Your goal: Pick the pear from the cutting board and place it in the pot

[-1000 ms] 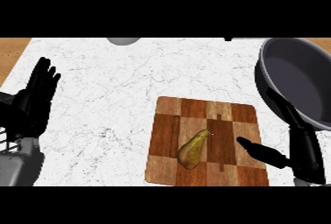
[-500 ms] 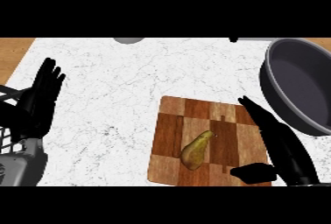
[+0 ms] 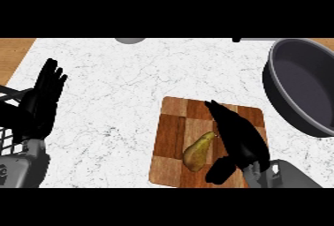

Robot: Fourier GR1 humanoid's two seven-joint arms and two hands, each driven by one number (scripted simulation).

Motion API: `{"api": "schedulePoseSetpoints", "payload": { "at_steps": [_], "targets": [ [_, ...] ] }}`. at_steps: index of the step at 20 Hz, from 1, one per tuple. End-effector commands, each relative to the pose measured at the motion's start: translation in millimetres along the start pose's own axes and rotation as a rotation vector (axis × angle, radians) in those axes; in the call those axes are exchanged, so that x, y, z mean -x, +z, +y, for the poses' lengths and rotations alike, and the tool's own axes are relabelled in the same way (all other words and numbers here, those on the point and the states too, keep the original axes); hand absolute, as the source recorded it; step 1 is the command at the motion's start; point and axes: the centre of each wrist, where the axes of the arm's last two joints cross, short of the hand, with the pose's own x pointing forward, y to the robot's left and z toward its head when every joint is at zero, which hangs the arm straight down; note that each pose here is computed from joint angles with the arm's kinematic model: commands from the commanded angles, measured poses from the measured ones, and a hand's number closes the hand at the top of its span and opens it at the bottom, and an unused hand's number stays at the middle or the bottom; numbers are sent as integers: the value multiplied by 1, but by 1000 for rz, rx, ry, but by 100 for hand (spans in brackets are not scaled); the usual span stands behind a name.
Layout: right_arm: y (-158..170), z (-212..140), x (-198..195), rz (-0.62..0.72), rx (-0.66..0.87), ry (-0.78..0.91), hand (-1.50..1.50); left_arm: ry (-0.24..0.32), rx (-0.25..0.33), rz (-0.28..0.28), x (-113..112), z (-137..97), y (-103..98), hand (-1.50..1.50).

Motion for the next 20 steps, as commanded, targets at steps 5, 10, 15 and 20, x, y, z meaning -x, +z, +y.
{"api": "schedulePoseSetpoints", "payload": {
  "at_steps": [5, 10, 15, 20],
  "targets": [
    [-3, 36, -33, 72, -56, 27, -150, 0, -17, 1, -5, 9, 4, 0],
    [-15, 35, -37, 151, -77, 72, -150, 3, -19, 3, 3, -6, -1, 0],
    [-19, 62, -25, 203, -63, 101, -150, 4, -9, 5, 7, -1, 1, 0],
    [-11, 64, -23, 188, -64, 95, -150, -1, -31, -9, -6, 25, 4, 0]
  ]
}}
